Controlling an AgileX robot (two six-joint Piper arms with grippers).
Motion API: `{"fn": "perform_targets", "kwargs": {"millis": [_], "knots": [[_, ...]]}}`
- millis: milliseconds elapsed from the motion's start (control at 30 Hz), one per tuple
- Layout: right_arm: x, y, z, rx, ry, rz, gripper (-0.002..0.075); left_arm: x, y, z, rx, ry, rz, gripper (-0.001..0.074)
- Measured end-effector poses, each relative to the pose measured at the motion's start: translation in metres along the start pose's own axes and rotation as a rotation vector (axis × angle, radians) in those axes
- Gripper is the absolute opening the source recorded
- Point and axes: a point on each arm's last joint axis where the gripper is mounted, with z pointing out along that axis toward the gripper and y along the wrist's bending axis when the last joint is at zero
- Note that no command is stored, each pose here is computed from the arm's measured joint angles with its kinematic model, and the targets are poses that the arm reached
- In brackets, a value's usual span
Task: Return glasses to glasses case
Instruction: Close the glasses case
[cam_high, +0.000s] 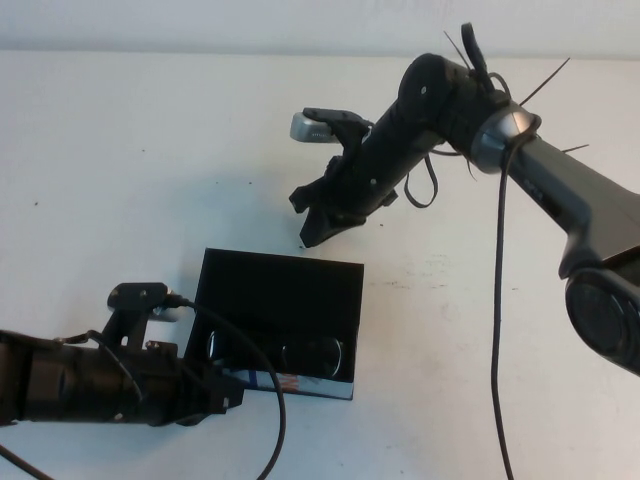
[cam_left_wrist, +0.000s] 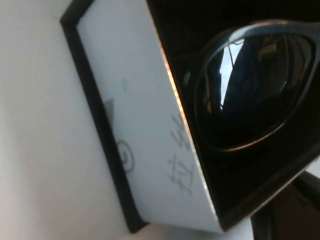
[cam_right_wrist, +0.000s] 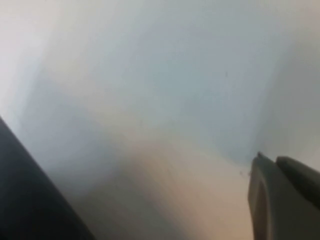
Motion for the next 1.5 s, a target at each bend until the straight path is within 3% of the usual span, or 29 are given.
{"fn": "perform_targets", "kwargs": {"millis": [400,900,1100,1333,1500], "knots": [[0.014,0.002,0.008,-0.041,0.051,0.057,-0.0012,0.000,0.000,0.000,0.000,0.000,0.000,-0.0004],[0.038,0.052,-0.017,-0.055,0.108,-0.017,-0.0013,0.000,0.000,0.000,0.002,-0.004,-0.006,-0.0004],[0.050,0.083,-0.030,-0.069,0.124,-0.059,-0.0013,0.000,0.001,0.000,-0.003,-0.005,-0.004,-0.0004],[0.073,0.110,-0.023,-0.086,0.195,-0.089,-0.0013,-0.002,0.000,-0.013,-0.108,-0.011,-0.015,-0.0004],[0.086,0.115,-0.010,-0.064,0.258,-0.110,-0.0013,-0.005,-0.016,-0.044,-0.181,-0.104,-0.006,-0.0004]]}}
